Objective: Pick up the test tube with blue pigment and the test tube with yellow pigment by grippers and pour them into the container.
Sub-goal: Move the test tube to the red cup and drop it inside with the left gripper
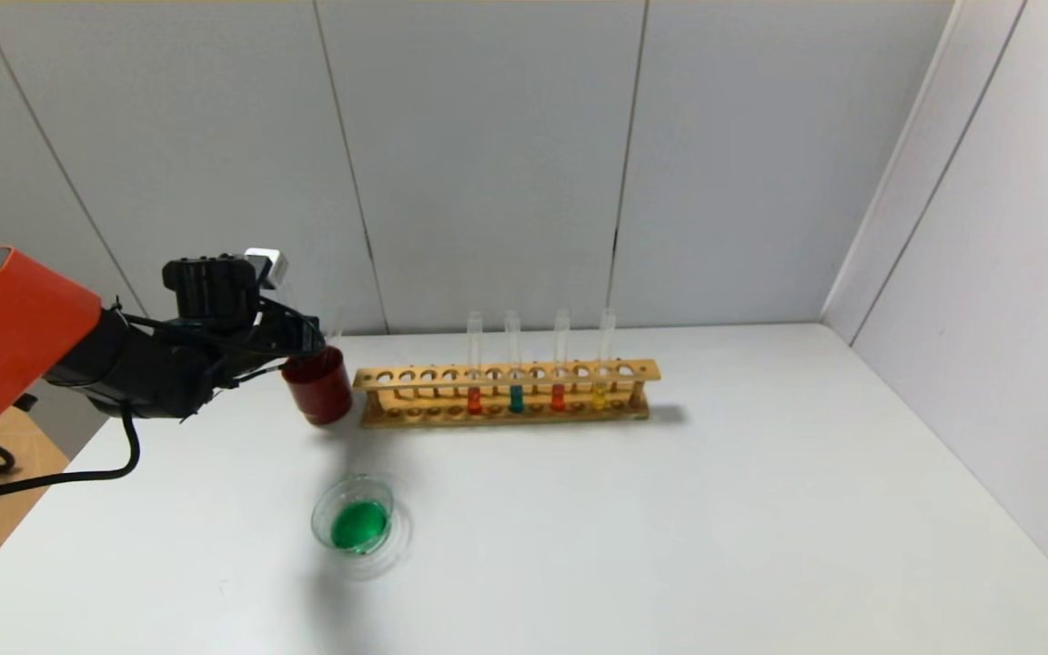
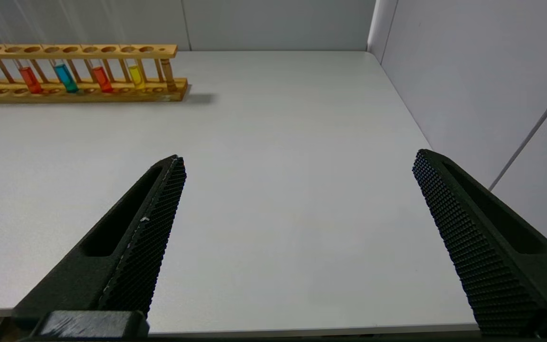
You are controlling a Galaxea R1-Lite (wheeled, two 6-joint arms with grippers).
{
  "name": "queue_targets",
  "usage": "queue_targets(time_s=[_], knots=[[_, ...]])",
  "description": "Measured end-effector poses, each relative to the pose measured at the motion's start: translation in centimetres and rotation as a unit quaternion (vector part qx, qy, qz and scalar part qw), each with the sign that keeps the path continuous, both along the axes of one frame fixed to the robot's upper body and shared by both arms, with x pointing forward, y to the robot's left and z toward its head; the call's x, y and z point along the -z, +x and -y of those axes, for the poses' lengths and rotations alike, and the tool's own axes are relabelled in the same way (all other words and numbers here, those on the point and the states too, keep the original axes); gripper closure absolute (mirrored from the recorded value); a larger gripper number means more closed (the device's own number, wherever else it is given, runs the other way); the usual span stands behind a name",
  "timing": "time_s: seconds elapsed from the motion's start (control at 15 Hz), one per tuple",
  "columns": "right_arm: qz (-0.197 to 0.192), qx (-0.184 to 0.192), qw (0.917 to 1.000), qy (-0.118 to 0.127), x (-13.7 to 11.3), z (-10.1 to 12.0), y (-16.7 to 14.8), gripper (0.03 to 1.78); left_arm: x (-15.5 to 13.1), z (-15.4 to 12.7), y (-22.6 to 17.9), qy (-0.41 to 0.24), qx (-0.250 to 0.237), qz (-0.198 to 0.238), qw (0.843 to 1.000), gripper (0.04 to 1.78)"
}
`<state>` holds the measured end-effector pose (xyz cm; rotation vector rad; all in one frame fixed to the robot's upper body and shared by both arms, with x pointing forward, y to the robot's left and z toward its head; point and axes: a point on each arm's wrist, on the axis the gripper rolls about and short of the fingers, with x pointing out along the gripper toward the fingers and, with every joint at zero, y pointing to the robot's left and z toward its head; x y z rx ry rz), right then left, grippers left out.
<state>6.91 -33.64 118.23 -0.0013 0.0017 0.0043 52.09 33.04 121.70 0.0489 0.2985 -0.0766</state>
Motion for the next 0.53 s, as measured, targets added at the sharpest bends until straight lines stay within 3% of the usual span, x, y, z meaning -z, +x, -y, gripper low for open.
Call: queue_targets(time_s=[0.2,0.53], knots=[[0.000,0.000,1.0000,0.000,0.0,0.0,0.0,0.06,-0.5,0.1,0.1,0.000,0.001,0.028,1.000,1.21],[0.000,0.000,1.0000,0.000,0.0,0.0,0.0,0.06,-1.3,0.2,-0.2,0.001,-0.001,0.042,0.999,0.40]])
